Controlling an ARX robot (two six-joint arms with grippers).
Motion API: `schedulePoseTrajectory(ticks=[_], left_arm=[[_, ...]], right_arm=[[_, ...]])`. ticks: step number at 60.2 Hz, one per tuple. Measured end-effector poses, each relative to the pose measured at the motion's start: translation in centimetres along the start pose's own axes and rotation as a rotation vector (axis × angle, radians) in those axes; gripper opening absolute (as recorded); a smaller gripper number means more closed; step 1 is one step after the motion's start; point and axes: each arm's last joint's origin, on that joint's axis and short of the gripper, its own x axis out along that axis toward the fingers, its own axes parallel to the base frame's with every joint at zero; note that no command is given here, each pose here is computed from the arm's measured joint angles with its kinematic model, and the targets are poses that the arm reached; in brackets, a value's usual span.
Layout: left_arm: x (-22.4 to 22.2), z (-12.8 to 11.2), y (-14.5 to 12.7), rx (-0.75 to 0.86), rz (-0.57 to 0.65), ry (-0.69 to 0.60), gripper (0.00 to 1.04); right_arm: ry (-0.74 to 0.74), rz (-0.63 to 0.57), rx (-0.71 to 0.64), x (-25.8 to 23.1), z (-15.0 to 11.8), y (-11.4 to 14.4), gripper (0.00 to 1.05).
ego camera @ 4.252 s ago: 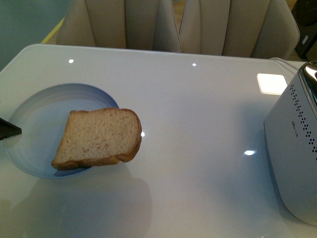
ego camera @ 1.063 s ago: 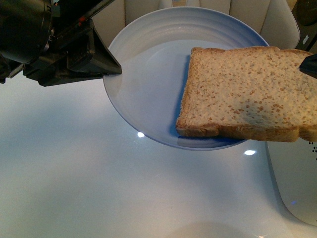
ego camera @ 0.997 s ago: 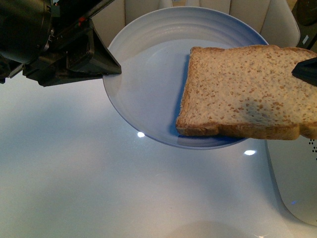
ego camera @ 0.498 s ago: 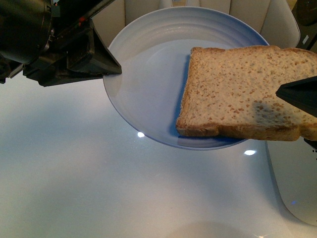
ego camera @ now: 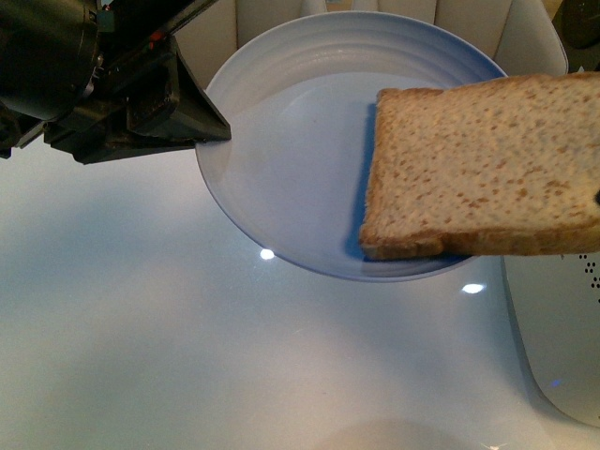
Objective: Left arm holds plate, right arm toasts bread
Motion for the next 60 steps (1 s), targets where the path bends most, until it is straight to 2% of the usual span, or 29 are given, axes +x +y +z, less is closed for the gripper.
schedulePoseTrajectory(ticks=[10, 18, 33, 44, 50, 60], left_arm=[[0.0, 0.0, 0.0, -0.001, -0.001, 0.001, 0.03], [0.0, 0.0, 0.0, -0.003, -0.001, 0.000, 0.03], [0.0, 0.0, 0.0, -0.004, 0.000, 0.000, 0.03], [0.0, 0.0, 0.0, -0.004, -0.001, 0.000, 0.03], [0.0, 0.0, 0.0, -0.005, -0.001, 0.000, 0.03], [0.0, 0.0, 0.0, -0.005, -0.001, 0.000, 0.03]], right_arm=[[-0.119, 0.008, -0.062, -1.9, 2.5, 1.0, 0.03], [-0.266, -0.024, -0.198, -4.4, 5.7, 2.0, 0.03], [-0.383, -0.233, -0.512, -5.9, 8.4, 1.1, 0.03], [-0.334, -0.363, -0.740, -4.8, 9.0, -0.6, 0.03], [-0.263, -0.413, -0.808, -4.1, 8.9, -1.7, 0.03], [-0.206, -0.455, -0.840, -3.6, 8.7, -2.5, 0.03]])
